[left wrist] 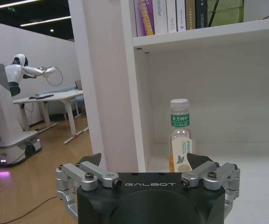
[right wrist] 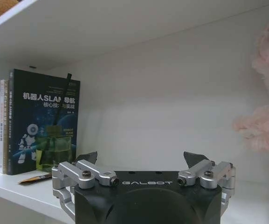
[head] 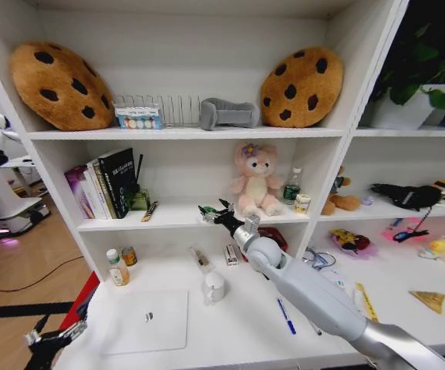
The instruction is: Organize the objects on the table.
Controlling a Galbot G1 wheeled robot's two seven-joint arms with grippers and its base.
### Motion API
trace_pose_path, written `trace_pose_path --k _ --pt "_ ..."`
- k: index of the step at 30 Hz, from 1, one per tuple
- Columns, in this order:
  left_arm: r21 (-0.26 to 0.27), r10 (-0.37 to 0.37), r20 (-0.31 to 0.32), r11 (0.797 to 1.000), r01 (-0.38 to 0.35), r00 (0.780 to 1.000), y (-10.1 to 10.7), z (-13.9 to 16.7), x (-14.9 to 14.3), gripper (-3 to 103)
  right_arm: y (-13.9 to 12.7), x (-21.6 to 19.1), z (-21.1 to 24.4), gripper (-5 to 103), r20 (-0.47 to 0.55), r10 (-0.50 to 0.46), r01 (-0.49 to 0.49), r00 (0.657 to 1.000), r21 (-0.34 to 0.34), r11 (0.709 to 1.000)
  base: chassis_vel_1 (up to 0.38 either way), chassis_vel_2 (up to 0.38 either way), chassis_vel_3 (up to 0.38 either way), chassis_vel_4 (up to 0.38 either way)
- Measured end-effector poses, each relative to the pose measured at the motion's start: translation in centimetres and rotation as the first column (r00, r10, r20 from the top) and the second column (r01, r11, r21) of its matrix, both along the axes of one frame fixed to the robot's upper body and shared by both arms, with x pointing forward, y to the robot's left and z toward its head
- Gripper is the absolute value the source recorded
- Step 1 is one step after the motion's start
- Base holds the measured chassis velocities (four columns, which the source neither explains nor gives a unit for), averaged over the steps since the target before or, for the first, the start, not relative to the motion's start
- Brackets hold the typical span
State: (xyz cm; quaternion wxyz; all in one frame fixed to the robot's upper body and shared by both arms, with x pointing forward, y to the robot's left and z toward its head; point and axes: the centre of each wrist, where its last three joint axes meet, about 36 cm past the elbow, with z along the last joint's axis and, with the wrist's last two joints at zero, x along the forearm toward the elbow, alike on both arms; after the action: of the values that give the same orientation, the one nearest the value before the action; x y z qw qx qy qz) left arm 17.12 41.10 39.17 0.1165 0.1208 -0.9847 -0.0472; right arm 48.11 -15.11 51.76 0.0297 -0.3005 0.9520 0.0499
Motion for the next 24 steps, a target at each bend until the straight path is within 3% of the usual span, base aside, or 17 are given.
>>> trace_pose_path --k 9,19,24 --pt "-0.004 -0.008 0.019 1.000 0.008 1.000 -0.4 0.5 0.3 100 -2.5 -5.6 -0.6 100 0.050 0.031 -0.031 0.998 0.003 1.000 0.000 0.000 0.000 0.000" --pt "-0.009 -0.033 0.067 0.999 0.034 0.997 -1.3 2.2 0.8 100 -6.8 -12.2 -1.6 100 0.064 -0.073 0.074 0.995 -0.017 0.997 0.000 0.000 0.000 0.000" --pt "-0.017 -0.034 0.106 0.999 0.036 0.994 -1.6 3.6 1.1 100 -9.6 -15.5 -2.5 100 0.043 -0.170 0.172 0.985 -0.039 0.984 0.000 0.000 0.000 0.000"
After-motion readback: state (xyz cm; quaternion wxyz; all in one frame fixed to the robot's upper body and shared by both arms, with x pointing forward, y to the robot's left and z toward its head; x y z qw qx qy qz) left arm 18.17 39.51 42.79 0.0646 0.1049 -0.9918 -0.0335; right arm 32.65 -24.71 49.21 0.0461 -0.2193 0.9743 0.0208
